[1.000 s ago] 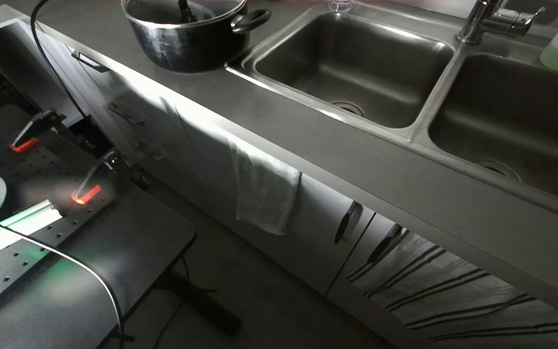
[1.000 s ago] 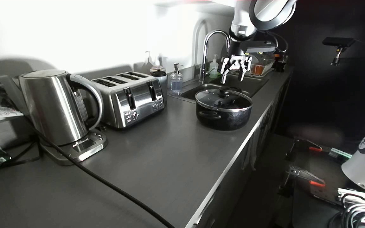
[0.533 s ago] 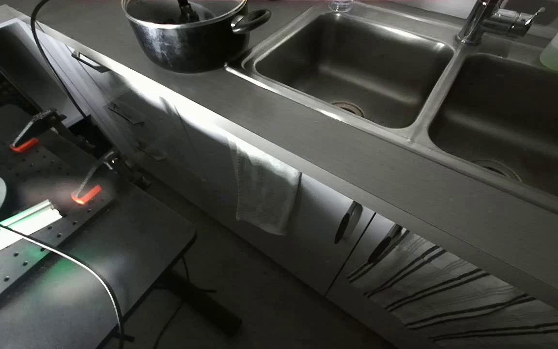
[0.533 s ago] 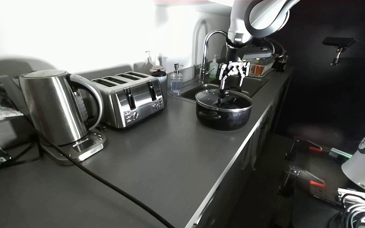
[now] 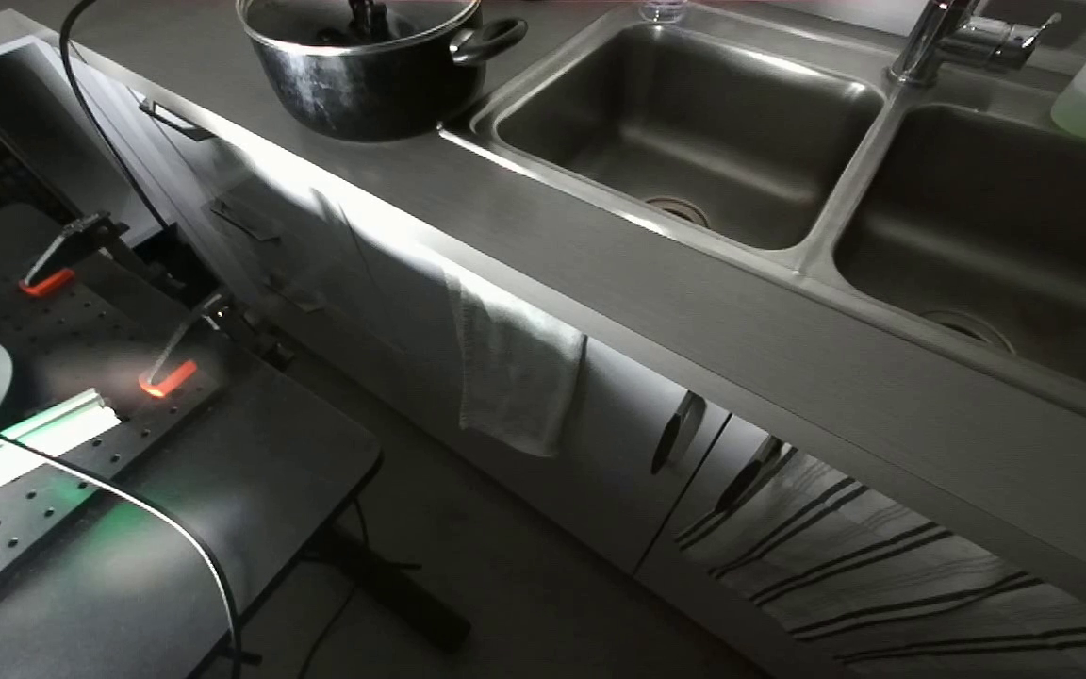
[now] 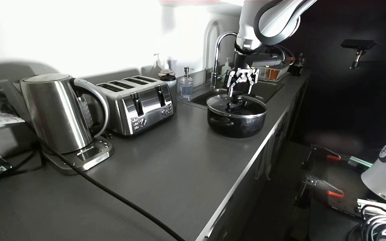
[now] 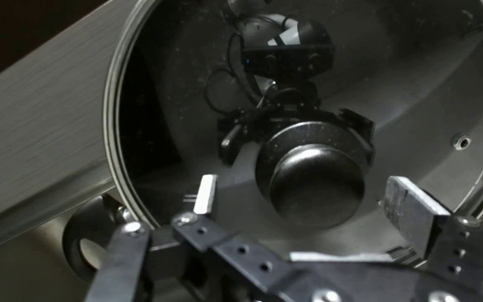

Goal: Remove the lid from the pot

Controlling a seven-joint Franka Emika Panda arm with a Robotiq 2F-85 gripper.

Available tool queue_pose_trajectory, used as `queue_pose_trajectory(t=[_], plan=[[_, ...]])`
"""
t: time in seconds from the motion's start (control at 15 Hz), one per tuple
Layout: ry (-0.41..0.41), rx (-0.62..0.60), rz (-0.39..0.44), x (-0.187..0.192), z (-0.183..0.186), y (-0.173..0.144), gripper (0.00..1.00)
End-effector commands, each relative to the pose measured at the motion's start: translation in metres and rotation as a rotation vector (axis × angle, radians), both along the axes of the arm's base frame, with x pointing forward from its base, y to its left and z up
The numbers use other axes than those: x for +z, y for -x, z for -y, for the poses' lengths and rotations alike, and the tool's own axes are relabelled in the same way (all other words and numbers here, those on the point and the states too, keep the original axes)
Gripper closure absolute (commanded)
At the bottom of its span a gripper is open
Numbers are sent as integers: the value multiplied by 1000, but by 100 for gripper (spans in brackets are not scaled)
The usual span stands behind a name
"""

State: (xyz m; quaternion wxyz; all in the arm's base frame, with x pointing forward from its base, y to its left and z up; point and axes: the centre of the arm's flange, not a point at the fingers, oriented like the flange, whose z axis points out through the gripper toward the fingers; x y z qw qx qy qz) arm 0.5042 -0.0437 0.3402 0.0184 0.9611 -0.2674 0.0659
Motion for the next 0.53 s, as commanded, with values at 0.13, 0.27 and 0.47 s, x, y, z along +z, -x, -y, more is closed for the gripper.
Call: queue_pose_trajectory(t=[0.13,0.27,0.47], plan=[[-1,8,26,-5,-3,-9,25],[-3,10,26,-5,-3,-9,32],[-5,11,28,-5,-4,-10,55]])
